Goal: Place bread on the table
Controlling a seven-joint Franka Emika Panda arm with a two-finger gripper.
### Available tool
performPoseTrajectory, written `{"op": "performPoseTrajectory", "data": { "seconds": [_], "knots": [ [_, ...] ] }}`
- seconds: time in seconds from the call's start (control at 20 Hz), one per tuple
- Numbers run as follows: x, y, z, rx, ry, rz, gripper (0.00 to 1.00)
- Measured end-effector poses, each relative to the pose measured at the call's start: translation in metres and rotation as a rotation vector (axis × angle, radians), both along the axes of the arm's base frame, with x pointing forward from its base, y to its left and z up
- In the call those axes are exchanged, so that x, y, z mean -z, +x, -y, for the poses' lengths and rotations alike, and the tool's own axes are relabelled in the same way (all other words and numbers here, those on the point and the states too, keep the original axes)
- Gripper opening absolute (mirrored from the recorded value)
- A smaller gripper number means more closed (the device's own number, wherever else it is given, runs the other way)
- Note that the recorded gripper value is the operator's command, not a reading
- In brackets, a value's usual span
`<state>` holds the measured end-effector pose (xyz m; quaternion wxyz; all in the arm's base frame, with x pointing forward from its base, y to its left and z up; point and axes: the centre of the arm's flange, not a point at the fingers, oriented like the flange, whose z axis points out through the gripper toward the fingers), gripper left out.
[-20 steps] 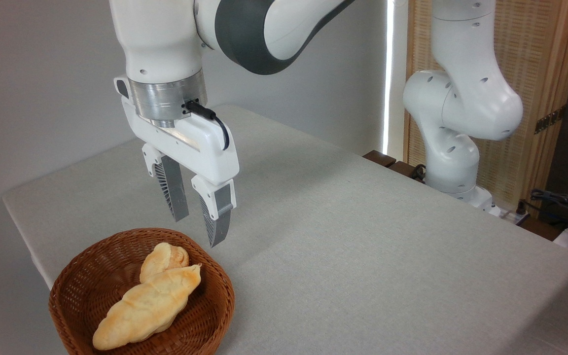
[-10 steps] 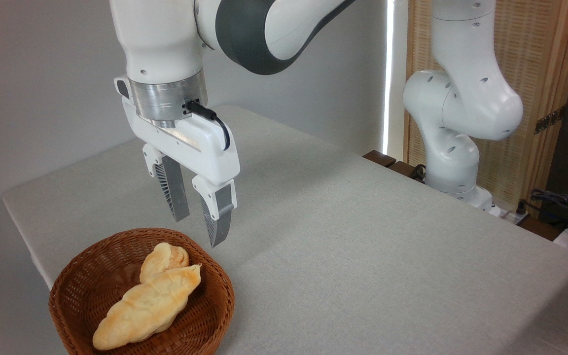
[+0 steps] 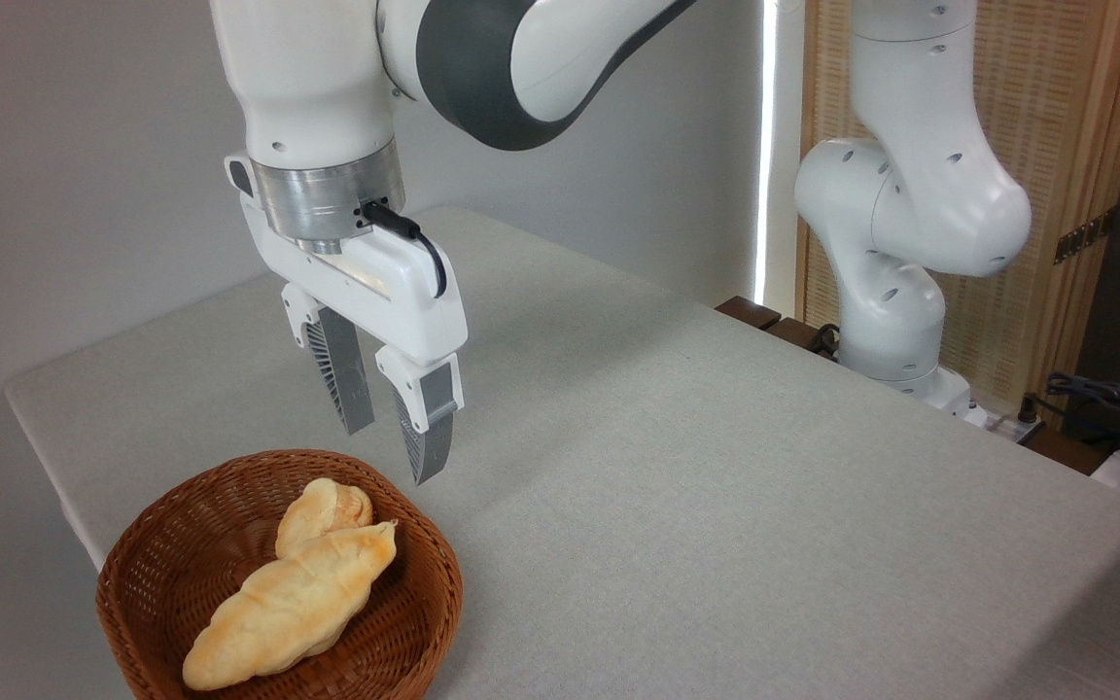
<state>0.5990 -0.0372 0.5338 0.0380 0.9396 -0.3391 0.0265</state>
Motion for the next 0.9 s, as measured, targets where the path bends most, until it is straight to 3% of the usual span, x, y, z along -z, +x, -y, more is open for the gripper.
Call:
{"op": "performPoseTrajectory", "data": {
  "seconds": [0.45, 0.75, 0.9],
  "knots": [
    [0.025, 0.020, 0.025, 0.035, -0.011, 0.054, 1.00],
    [0.025, 0.025, 0.030, 0.038, -0.016, 0.085, 1.00],
    [0.031, 0.030, 0.025, 0.012, -0.052, 0.089, 1.00]
  ]
}}
